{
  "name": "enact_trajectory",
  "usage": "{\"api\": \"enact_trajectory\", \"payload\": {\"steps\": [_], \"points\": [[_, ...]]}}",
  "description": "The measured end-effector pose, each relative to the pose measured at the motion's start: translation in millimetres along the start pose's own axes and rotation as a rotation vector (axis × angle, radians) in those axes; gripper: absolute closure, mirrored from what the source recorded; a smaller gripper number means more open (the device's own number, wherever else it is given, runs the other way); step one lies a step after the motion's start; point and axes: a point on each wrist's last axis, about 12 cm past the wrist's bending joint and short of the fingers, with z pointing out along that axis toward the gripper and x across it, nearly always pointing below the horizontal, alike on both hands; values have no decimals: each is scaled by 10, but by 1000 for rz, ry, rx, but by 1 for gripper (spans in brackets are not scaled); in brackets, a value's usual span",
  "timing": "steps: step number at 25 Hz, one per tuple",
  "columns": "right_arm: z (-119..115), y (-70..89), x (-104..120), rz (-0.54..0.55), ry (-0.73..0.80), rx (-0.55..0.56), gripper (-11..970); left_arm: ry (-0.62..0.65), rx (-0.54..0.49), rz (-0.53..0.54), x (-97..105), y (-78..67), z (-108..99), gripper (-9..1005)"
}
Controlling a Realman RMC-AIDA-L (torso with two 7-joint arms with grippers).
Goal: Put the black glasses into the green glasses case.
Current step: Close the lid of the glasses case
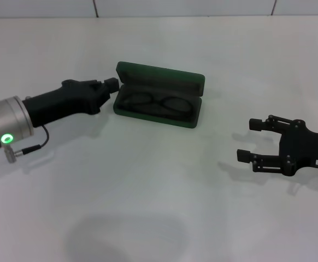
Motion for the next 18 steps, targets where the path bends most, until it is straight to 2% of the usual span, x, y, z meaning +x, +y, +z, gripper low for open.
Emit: {"api": "enact_trajectory", "payload": {"steps": [5,8,13,18], "points": [[1,-5,-3,-3,0,2,129,-48,37,-45,-230,-40,49,920],[0,-5,-5,-4,0,2,129,-57,24,-58,-350,-36,214,920],[-12,-3,-2,-5,-2,5,129,8,-81,-54,-437,-14,583,919],[-19,4,17,2,1,7,130,55,-198,35,-553,-144,957,918]]}}
